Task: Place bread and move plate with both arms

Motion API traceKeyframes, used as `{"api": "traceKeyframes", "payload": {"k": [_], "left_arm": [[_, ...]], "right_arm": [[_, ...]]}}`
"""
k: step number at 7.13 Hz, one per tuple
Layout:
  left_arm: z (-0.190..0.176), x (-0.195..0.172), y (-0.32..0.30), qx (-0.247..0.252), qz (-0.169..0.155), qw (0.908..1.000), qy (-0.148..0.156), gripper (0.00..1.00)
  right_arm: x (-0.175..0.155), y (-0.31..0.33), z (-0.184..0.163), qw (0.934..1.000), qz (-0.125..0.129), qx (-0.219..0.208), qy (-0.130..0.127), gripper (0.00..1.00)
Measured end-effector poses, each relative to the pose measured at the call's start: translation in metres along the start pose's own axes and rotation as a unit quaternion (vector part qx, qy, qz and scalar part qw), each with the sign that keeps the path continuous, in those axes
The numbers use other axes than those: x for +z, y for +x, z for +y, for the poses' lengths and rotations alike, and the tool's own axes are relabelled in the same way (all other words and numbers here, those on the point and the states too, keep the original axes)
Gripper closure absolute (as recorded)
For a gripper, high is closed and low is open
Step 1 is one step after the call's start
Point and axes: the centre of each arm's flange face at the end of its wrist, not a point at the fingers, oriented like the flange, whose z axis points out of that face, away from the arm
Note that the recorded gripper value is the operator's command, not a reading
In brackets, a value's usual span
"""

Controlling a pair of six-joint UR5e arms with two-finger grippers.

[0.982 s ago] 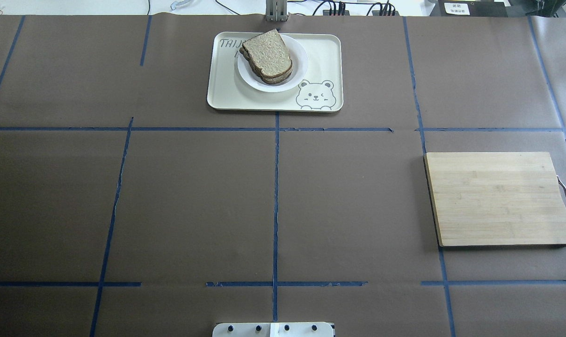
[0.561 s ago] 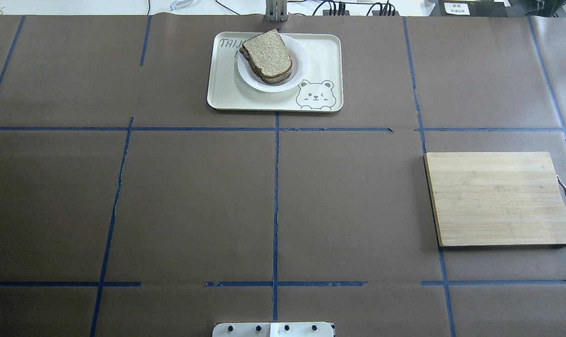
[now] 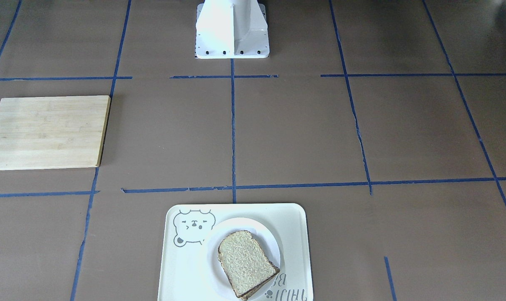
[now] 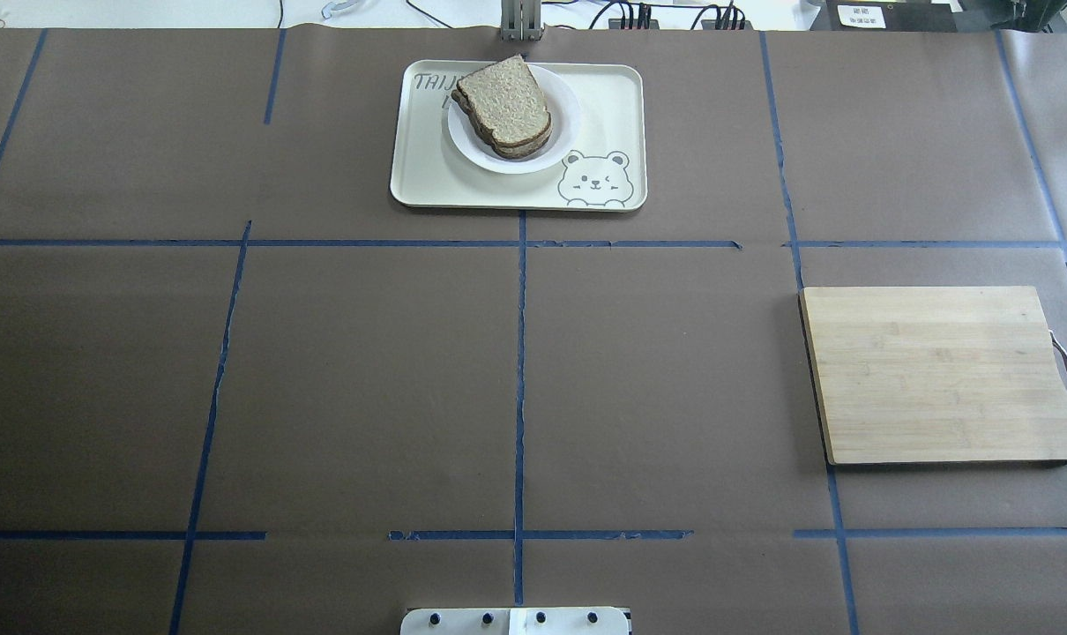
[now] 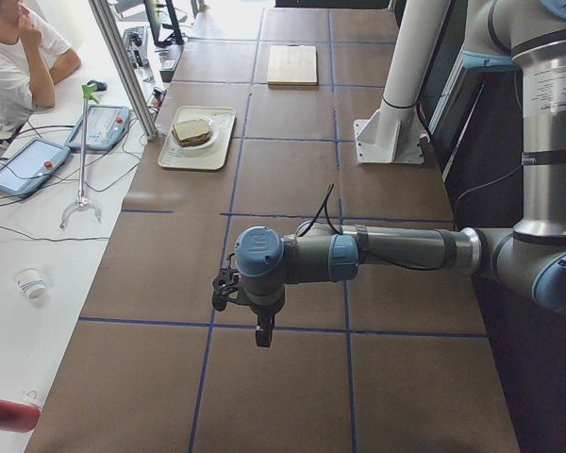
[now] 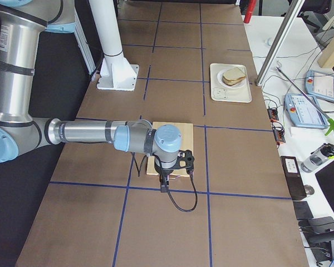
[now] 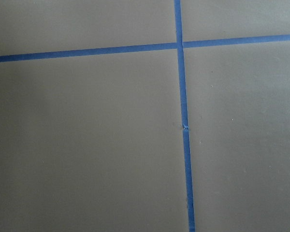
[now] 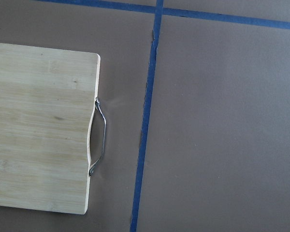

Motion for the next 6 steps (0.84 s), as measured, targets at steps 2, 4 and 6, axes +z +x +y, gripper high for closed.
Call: {"api": "traceKeyframes", "payload": {"k": [2,4,6], "left_arm": [[-0.0011,-0.0012,0.0016,0.002,0.003,1.0,0.003,0.0],[-0.0014,-0.0014,0.0017,0.003,0.002,1.0,0.003,0.0],[-0.0021,-0.0026,0.0028,0.004,0.001,1.0,0.004,0.0]], "right_arm": [[-0.0012,-0.0012,-0.0007,1.0,-0.001,-0.002,0.002,0.0],[-0.0021,-0.0022,-0.0012,1.0,-0.001,-0.003,0.003,0.0],[-0.0029,-0.0026,-0.0016,1.0,0.0,-0.004,0.004,0.0]]}}
